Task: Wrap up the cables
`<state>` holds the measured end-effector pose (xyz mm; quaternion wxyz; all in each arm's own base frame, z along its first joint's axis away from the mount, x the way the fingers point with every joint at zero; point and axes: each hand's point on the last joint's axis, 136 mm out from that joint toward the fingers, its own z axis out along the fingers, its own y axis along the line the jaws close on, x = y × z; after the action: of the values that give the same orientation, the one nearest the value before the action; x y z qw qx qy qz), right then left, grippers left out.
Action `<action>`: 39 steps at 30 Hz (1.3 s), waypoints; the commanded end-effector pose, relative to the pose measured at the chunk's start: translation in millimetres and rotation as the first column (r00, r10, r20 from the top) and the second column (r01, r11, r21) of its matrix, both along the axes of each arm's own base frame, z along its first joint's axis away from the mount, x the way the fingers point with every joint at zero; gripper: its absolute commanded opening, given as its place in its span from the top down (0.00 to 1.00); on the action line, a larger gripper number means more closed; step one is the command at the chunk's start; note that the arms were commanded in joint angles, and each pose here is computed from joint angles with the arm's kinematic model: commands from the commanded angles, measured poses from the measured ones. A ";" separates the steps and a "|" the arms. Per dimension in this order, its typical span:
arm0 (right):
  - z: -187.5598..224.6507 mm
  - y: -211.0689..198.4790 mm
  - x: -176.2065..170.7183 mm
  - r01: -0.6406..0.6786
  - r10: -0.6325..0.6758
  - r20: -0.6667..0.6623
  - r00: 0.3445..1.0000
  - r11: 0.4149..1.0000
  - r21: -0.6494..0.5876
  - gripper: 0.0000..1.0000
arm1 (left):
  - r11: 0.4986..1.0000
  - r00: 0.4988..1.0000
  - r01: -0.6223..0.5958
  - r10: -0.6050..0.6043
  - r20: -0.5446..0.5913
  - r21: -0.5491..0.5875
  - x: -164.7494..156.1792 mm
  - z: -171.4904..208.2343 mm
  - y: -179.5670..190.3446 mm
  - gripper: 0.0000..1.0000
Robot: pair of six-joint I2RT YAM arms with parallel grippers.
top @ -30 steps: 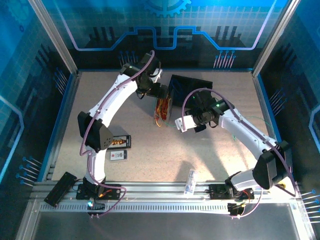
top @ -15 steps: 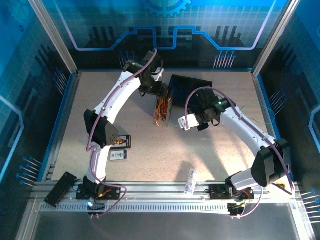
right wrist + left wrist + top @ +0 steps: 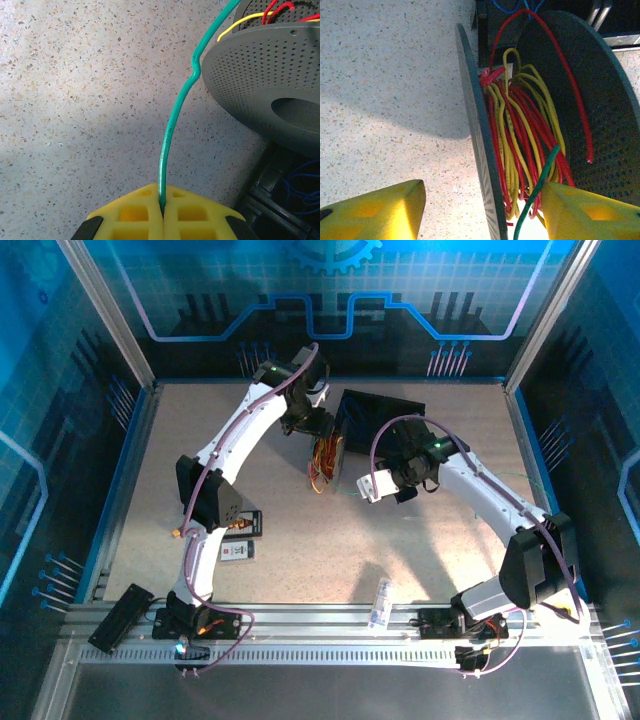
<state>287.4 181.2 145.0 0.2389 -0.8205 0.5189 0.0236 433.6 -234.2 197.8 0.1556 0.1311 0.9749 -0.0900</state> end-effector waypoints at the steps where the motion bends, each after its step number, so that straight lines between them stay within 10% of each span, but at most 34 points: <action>1: -4.9 0.2 0.2 -0.007 0.008 -0.019 1.000 1.000 0.012 1.00 | 1.000 1.000 0.016 -0.017 -0.022 -0.010 -3.0 0.1 -1.5 0.38; 9: -3.4 2.3 0.9 -0.010 0.010 -0.016 1.000 1.000 0.023 1.00 | 1.000 0.999 0.022 -0.022 -0.049 0.013 -4.6 -8.0 0.6 0.31; 39: -1.5 3.9 -0.6 -0.005 0.006 -0.014 1.000 0.999 0.041 1.00 | 1.000 0.999 0.012 -0.011 -0.051 0.018 2.5 -13.8 -1.3 0.64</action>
<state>291.6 185.8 145.8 0.2504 -0.8194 0.5150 0.0247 437.5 -237.6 177.4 0.1277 0.1348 0.9791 -0.0833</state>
